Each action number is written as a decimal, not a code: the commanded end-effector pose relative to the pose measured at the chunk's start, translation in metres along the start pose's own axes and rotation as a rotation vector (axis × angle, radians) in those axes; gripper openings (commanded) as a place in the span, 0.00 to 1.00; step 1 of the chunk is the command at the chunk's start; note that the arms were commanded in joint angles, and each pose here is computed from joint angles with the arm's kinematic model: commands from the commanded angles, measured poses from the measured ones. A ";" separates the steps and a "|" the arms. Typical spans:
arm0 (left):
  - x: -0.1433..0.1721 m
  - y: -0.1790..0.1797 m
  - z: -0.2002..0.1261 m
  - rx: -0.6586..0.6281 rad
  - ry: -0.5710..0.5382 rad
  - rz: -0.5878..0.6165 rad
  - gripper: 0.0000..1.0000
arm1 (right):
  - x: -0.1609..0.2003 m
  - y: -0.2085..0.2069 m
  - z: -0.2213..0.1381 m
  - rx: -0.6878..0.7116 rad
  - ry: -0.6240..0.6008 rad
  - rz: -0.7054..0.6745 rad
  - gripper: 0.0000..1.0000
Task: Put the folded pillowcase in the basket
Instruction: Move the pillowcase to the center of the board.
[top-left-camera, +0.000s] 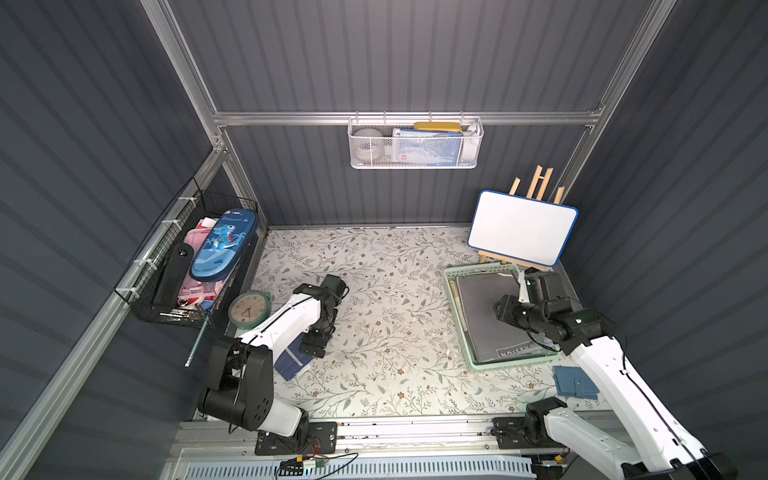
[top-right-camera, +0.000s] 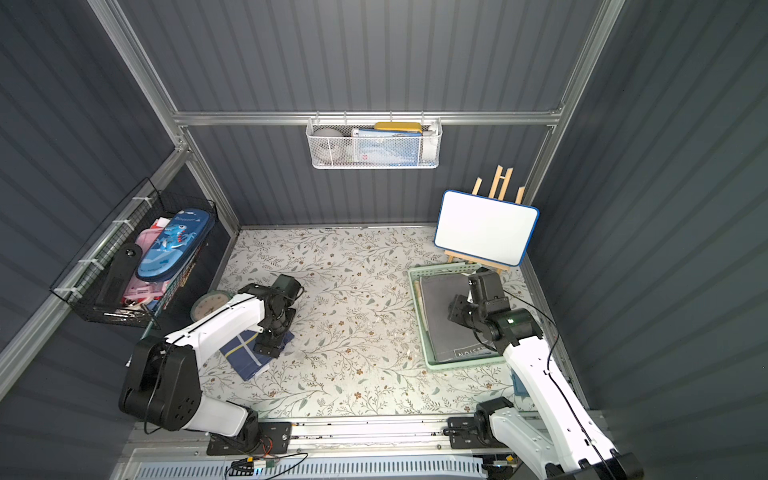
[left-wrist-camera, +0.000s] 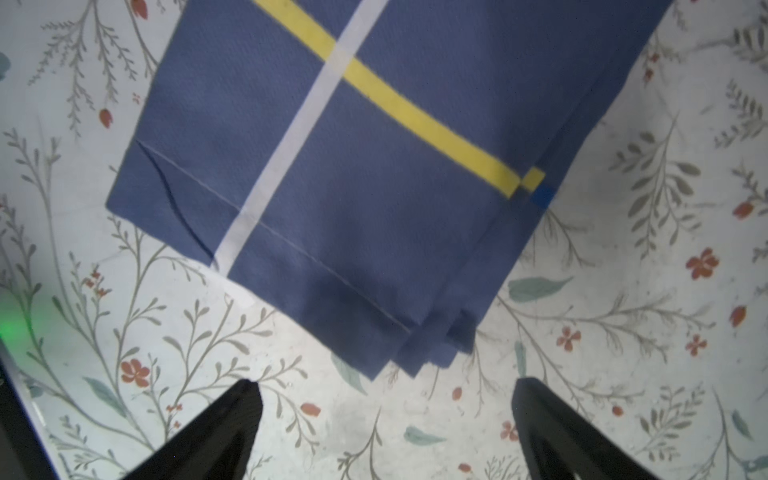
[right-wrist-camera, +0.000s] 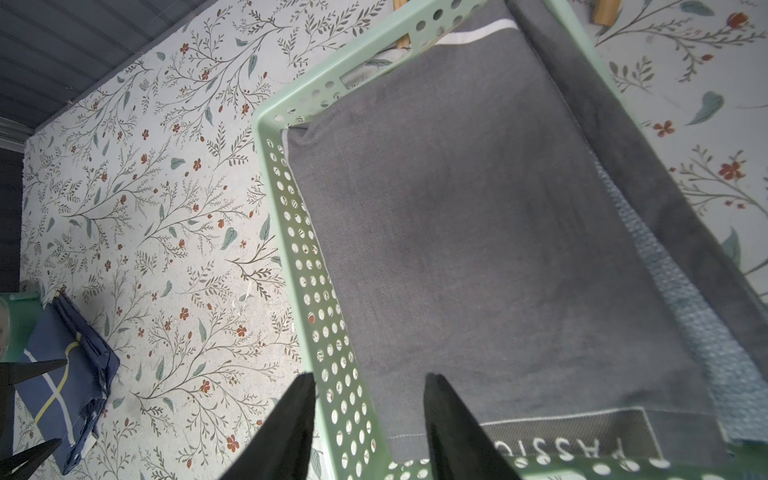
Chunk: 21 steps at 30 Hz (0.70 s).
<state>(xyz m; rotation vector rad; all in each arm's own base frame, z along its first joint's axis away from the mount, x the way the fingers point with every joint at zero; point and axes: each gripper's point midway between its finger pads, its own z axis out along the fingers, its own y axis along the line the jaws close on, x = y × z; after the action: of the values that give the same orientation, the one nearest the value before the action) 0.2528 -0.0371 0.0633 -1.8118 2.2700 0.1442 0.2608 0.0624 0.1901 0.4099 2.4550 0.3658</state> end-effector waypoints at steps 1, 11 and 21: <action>-0.010 -0.017 0.008 0.058 -0.015 0.048 0.99 | 0.003 0.000 0.002 -0.012 -0.006 -0.016 0.48; -0.005 -0.044 0.050 -0.011 0.009 0.185 1.00 | 0.004 -0.002 0.002 -0.014 -0.022 -0.023 0.48; 0.045 -0.046 0.075 -0.028 0.163 0.346 0.99 | -0.002 -0.002 -0.005 -0.014 -0.054 -0.024 0.48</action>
<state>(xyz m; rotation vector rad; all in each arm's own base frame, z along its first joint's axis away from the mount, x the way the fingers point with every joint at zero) 0.3143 -0.0412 0.0144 -1.5464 2.4910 0.1620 0.2561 0.0610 0.1895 0.3956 2.4231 0.3725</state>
